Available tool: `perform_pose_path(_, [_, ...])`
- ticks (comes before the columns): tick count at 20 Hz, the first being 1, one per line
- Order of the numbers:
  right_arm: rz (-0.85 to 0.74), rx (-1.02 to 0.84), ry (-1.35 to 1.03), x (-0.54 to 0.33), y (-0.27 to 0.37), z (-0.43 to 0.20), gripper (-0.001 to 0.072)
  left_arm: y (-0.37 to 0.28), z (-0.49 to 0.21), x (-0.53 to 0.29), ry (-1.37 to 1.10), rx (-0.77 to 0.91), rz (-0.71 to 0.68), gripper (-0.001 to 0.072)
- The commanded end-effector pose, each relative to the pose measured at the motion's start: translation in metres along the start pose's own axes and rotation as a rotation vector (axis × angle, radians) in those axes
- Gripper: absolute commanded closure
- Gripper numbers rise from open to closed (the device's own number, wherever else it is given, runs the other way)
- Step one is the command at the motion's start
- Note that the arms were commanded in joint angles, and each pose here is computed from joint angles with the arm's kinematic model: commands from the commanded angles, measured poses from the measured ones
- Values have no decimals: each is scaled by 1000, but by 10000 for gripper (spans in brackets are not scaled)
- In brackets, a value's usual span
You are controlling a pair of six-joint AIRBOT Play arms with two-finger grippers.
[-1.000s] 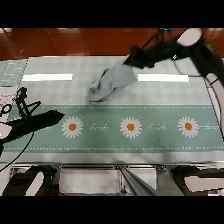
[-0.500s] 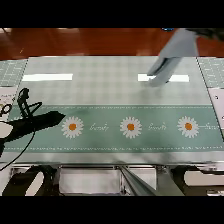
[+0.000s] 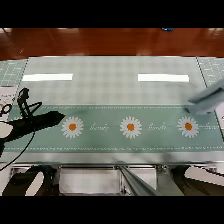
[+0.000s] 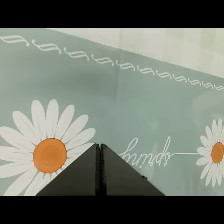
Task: Fold the shirts.
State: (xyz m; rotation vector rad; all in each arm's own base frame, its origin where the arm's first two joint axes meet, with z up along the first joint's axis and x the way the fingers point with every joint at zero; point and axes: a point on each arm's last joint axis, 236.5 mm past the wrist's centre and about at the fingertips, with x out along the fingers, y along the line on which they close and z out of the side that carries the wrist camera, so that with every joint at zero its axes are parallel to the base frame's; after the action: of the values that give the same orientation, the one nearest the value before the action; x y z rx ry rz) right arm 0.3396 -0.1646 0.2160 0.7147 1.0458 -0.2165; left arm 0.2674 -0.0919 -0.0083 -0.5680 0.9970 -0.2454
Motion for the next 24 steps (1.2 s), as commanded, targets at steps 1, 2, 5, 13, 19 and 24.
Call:
perform_pose_path(1, [-189, 139, 61, -13, -73, -35, 688, 1, 1, 0, -5, 0, 2, 691])
perform_pose_path(2, [-262, 189, 71, -17, -97, -45, 688, 1, 2, 0, -8, -1, 2, 691])
perform_pose_path(5, [-412, 318, 102, -31, -150, -82, 688, 2, 9, 1, -36, -6, 7, 691])
perform_pose_path(13, [-687, 609, 218, -44, -222, -211, 686, 1, 4, 1, -17, -5, 3, 691])
perform_pose_path(19, [-745, 619, 375, -33, -232, -254, 294, 1, 5, 1, -18, 40, 4, 691])
perform_pose_path(24, [-251, 561, 208, 43, -162, -182, 374, -5, 83, -15, -285, 37, 21, 691])
